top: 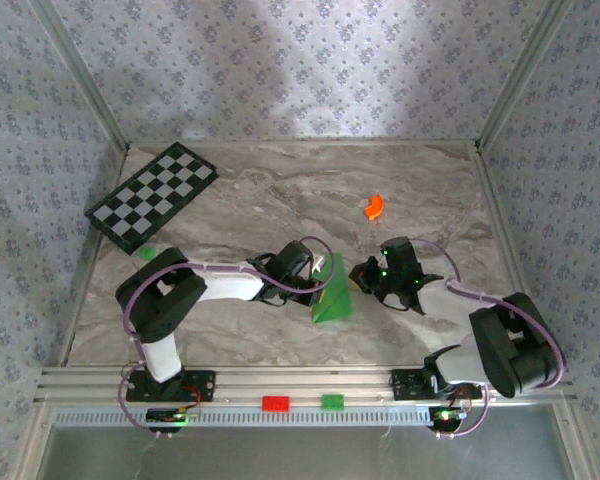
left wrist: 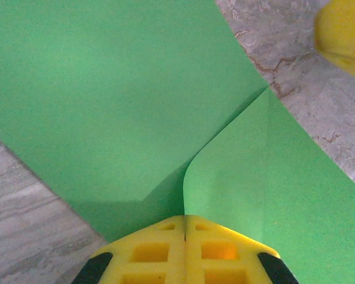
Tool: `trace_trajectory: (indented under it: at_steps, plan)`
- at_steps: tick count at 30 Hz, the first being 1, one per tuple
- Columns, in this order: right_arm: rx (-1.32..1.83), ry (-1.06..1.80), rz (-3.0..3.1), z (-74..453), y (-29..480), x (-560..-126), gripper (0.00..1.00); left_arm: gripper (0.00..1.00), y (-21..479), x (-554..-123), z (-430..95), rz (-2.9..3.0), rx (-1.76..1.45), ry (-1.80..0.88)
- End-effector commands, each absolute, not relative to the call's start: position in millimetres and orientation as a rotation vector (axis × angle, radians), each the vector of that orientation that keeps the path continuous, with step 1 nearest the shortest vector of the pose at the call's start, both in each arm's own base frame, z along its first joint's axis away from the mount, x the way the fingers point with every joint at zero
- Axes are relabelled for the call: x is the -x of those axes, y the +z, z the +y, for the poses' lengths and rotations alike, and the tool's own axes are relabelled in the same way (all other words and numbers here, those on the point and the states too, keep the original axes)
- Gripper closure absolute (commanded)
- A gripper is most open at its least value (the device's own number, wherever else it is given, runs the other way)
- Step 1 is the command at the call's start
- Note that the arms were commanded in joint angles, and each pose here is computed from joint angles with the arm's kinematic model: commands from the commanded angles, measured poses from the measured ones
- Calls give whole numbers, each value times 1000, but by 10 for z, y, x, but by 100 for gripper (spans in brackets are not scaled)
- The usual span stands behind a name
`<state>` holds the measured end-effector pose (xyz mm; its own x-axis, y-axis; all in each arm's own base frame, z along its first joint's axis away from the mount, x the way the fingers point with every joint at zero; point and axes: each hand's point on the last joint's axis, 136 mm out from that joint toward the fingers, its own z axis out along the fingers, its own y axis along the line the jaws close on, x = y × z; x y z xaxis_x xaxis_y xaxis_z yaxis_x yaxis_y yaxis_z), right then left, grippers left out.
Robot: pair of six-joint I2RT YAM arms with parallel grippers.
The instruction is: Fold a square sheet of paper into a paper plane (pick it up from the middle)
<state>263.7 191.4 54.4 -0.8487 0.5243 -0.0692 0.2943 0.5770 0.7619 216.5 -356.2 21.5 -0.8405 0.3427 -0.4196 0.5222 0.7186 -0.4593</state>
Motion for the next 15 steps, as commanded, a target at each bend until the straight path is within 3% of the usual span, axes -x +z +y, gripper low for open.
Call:
trace_trajectory:
  at_steps: [1,7,15]
  plan:
    - [-590,1120,2583,2111,577,-2554,100,100,-127,-1970,-3297,2773,-707,-709]
    - [-546,1122,2690,2394,339,-2421,100,100,-144,-1965,-3301,2776,-709,-707]
    - [-560,1100,2694,2312,336,-2395,100,100,-134,-1976,-3315,2773,-707,-710]
